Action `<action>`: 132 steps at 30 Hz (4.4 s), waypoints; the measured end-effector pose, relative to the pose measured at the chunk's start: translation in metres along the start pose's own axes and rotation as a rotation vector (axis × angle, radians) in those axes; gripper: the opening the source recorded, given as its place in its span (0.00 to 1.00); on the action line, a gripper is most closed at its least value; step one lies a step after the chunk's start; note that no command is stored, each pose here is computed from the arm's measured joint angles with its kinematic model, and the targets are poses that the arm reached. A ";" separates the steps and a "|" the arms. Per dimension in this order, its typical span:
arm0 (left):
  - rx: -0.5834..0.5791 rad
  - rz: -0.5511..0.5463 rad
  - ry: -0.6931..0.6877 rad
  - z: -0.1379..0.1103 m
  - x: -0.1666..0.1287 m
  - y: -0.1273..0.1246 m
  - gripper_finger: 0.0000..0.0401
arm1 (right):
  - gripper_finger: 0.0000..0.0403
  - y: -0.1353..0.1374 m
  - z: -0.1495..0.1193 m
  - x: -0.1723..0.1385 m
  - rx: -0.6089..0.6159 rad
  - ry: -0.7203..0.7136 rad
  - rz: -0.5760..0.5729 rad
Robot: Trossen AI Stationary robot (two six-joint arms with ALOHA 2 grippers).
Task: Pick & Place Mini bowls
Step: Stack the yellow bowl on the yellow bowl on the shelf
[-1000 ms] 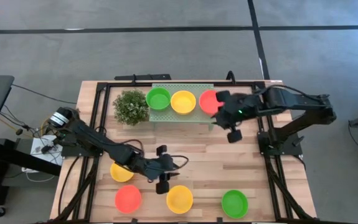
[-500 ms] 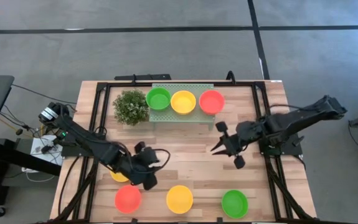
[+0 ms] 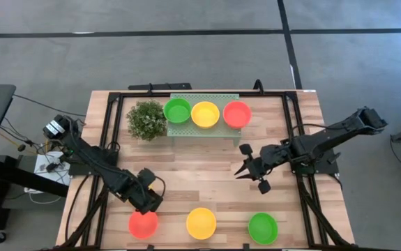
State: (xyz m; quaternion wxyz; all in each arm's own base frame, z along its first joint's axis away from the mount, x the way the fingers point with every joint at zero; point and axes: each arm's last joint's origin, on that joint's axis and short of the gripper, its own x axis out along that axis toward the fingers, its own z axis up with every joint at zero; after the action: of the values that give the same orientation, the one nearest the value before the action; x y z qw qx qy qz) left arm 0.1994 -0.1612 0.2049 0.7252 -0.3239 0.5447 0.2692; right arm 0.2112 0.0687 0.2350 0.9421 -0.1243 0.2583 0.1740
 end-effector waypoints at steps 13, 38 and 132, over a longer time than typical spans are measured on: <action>-0.057 -0.041 -0.005 -0.009 0.026 0.012 0.31 | 0.14 0.000 0.000 0.000 -0.020 0.001 0.000; 0.331 -0.218 -0.259 0.032 -0.020 -0.042 0.02 | 0.14 0.000 0.000 0.000 -0.020 0.002 -0.002; 1.156 -0.209 -0.671 0.191 -0.066 -0.064 0.31 | 0.14 0.004 0.006 0.032 -0.092 -0.089 0.010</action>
State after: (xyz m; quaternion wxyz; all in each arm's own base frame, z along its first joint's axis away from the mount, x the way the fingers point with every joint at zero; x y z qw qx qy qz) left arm 0.3476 -0.0592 0.3173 0.9339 0.1663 0.3122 -0.0512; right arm 0.2376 0.0829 0.2228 0.9451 -0.1582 0.2086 0.1956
